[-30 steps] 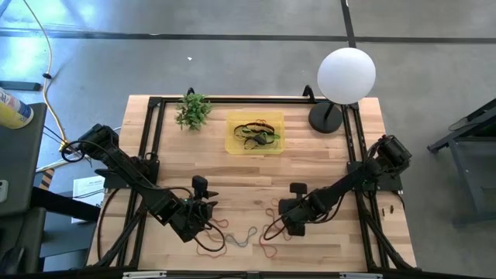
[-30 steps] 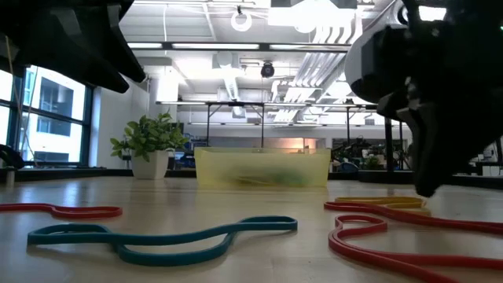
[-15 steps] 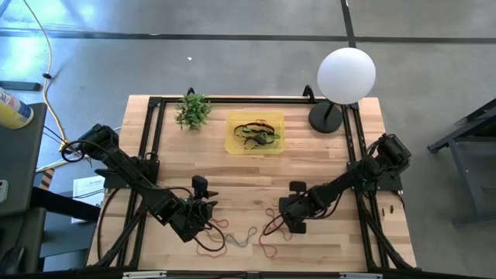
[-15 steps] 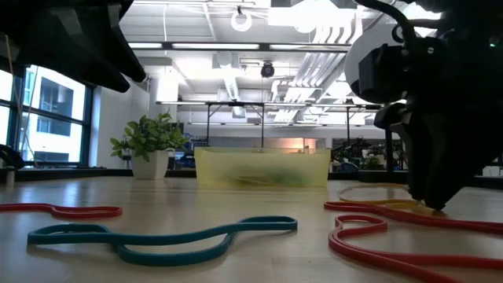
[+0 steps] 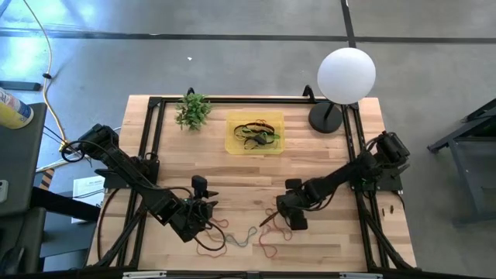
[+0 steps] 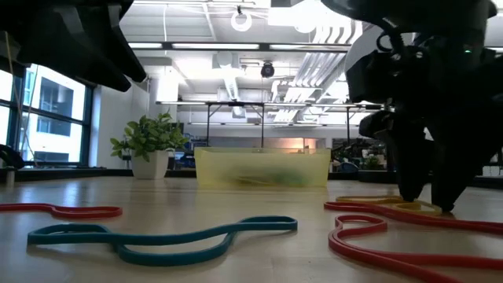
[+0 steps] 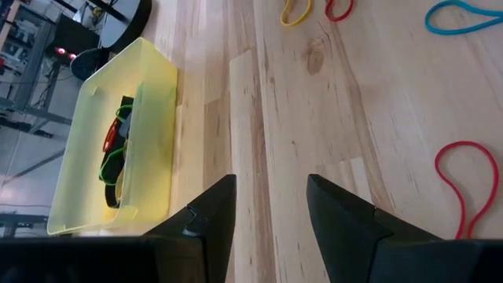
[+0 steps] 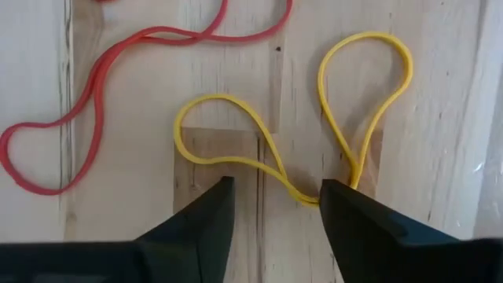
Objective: Pick and place rubber bands into bin
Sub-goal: Put the yellow rubber band into the yellow bin
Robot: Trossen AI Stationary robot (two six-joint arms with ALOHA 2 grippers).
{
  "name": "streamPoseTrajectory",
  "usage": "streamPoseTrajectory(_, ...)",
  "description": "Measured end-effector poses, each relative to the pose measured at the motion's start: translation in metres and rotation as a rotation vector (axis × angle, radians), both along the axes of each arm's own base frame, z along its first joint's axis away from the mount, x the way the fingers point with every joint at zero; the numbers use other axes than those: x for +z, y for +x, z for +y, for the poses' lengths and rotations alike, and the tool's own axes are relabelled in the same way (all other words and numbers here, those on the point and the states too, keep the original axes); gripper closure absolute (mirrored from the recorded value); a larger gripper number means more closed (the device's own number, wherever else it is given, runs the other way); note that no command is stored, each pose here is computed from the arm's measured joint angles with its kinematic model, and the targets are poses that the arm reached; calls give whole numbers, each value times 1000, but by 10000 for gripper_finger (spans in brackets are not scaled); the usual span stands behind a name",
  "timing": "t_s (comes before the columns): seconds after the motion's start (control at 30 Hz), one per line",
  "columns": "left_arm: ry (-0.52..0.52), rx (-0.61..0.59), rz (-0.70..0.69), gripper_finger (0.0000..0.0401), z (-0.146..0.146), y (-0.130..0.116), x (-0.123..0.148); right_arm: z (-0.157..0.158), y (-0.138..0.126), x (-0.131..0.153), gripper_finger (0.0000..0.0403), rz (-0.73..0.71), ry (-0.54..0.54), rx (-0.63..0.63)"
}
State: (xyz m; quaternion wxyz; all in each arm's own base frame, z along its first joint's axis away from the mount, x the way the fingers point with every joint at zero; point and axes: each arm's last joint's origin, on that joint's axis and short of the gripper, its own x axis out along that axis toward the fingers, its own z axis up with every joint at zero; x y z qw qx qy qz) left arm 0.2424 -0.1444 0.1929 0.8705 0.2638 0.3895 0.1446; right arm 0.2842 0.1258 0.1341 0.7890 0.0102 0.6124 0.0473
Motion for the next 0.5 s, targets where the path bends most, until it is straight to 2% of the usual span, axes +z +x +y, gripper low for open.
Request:
streamPoseTrajectory(0.23,-1,2,1,256,0,0,0,-7,7,-10,281,27,30,7)
streamPoseTrajectory(0.5,1,1,3,256,0,0,0,-7,7,-14,343,33,11,32)
